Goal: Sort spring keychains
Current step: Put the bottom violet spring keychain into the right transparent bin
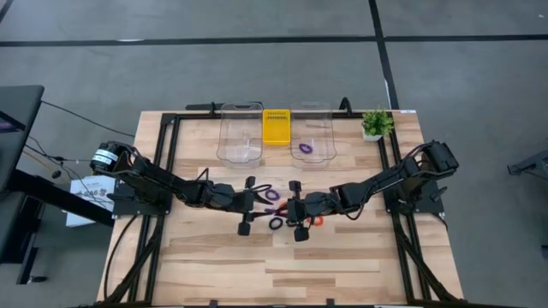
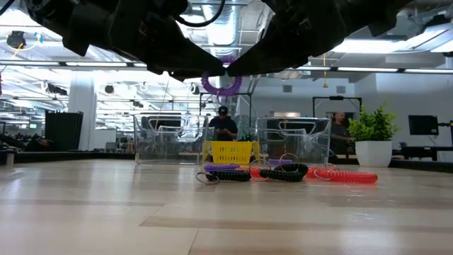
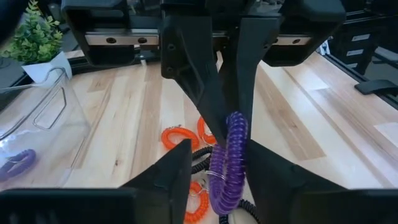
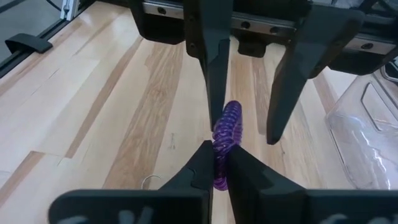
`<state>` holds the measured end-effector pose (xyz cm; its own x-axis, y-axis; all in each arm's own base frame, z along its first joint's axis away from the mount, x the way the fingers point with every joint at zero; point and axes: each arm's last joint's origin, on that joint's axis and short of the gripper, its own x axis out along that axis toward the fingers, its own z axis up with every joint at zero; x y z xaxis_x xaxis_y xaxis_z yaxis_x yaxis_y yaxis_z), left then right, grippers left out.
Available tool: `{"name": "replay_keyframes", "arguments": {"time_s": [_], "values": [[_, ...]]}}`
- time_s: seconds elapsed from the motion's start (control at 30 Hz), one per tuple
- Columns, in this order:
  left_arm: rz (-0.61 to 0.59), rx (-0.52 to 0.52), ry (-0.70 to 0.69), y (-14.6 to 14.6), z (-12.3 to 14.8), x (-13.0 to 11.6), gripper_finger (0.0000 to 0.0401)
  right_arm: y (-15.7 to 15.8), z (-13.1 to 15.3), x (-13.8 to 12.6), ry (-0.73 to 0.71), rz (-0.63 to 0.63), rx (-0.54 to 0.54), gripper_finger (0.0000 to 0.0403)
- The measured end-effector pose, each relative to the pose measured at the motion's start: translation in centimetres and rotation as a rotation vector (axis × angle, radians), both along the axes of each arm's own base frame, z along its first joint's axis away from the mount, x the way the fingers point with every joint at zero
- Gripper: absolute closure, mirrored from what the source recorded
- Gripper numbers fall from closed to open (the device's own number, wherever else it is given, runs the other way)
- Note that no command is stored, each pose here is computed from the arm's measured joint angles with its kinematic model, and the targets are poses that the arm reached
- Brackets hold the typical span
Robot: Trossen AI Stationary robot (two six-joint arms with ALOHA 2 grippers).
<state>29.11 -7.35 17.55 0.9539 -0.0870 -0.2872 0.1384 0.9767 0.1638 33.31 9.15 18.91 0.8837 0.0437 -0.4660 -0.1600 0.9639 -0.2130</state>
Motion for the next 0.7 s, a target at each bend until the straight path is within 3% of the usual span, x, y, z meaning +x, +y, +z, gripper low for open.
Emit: {"name": "replay_keyframes", "arguments": {"time_s": [0.33,0.6,0.7], "values": [[-0.020,0.000,0.001,-0.6,0.0,-0.2,0.0196,-0.4,0.5,-0.5,0.010,-0.067,-0.039,0.0379],[-0.015,0.006,0.023,-0.4,-0.2,-0.2,0.0182,-0.9,2.9,-2.7,0.062,-0.134,-0.018,0.0381],[-0.015,0.007,0.024,-0.4,-0.2,-0.2,0.0182,-1.1,3.5,-3.6,0.081,-0.219,-0.052,0.0378]]}}
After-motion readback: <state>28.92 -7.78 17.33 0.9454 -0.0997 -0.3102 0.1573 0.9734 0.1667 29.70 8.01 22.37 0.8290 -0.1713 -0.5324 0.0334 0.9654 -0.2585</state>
